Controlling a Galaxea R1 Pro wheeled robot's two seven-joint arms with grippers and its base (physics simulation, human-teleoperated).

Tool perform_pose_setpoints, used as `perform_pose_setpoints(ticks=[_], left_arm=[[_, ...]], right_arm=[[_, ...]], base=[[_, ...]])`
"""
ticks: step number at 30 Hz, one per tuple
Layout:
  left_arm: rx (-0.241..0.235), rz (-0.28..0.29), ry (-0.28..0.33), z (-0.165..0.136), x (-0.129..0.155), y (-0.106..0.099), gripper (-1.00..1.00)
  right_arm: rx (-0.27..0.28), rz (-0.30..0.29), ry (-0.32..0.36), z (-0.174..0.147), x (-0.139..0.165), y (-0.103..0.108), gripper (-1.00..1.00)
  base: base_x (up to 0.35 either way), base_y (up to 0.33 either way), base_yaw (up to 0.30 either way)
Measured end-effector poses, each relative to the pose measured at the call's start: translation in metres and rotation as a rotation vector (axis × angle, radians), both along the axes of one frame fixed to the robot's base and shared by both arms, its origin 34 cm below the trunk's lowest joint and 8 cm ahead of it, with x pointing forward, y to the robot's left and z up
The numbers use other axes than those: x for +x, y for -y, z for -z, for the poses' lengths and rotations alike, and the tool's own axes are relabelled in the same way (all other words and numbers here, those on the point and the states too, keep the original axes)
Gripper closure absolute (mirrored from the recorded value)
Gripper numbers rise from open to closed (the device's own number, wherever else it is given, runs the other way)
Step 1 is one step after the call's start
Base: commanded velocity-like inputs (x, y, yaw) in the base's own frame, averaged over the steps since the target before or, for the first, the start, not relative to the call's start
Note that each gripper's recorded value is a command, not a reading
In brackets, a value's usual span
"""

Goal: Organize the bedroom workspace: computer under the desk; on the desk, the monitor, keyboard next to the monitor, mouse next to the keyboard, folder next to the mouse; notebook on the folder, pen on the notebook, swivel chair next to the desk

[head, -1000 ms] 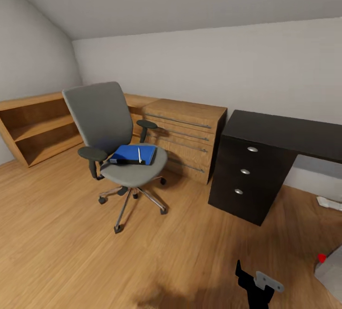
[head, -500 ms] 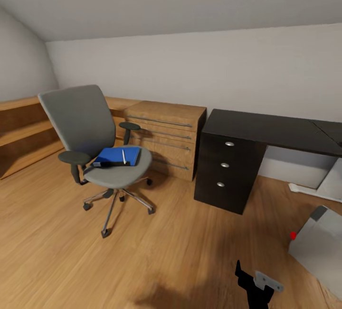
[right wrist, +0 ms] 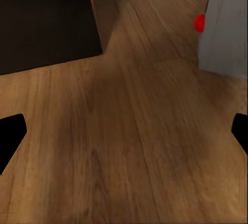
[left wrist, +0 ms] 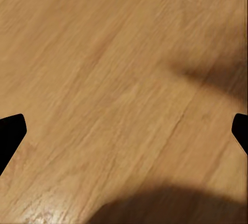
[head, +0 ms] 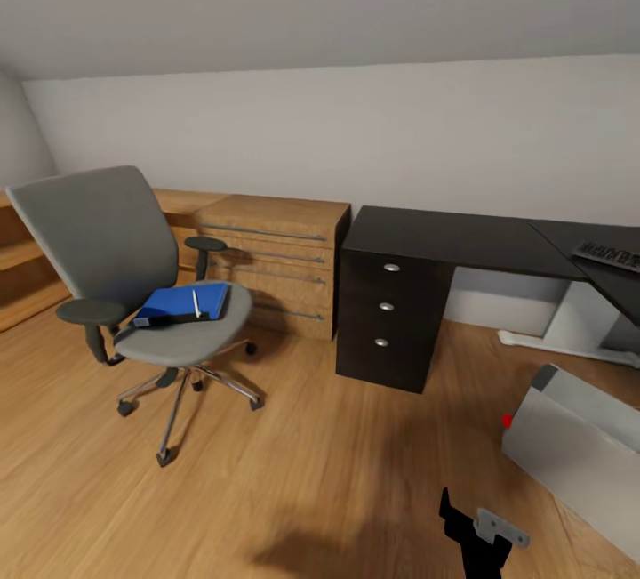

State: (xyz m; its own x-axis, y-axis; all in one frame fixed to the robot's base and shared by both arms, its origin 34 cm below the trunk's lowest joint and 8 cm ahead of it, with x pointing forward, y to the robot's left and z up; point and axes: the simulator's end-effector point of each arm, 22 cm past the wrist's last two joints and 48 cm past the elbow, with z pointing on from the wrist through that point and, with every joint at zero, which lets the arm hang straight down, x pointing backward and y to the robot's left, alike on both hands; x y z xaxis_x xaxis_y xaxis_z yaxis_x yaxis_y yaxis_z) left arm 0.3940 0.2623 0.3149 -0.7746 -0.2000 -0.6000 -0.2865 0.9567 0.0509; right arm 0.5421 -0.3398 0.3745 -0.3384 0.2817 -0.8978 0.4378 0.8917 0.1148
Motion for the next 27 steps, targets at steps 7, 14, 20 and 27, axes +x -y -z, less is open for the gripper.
perform_pose_setpoints(ticks=[7, 14, 20, 27], left_arm=[[-0.001, 0.001, 0.007, -0.0018, 0.0018, 0.0002, -1.00], [-0.001, 0.001, 0.013, -0.0036, 0.0035, 0.0002, -1.00], [-0.001, 0.001, 0.018, -0.0053, 0.0051, 0.0010, -1.00], [0.000, 0.002, 0.025, -0.0072, 0.0068, 0.0005, -1.00]], right_arm=[[-0.001, -0.001, 0.002, -0.0008, -0.0021, -0.0003, -1.00], [-0.001, -0.003, 0.009, -0.0037, -0.0005, -0.0004, -1.00], [-0.001, -0.004, 0.015, -0.0061, 0.0007, -0.0007, -1.00], [-0.001, -0.004, 0.021, -0.0089, 0.0019, -0.0007, -1.00]], base=[[0.000, 0.000, -0.253], [0.000, 0.000, -0.255], [0.036, 0.000, -0.258], [0.190, 0.000, -0.263]])
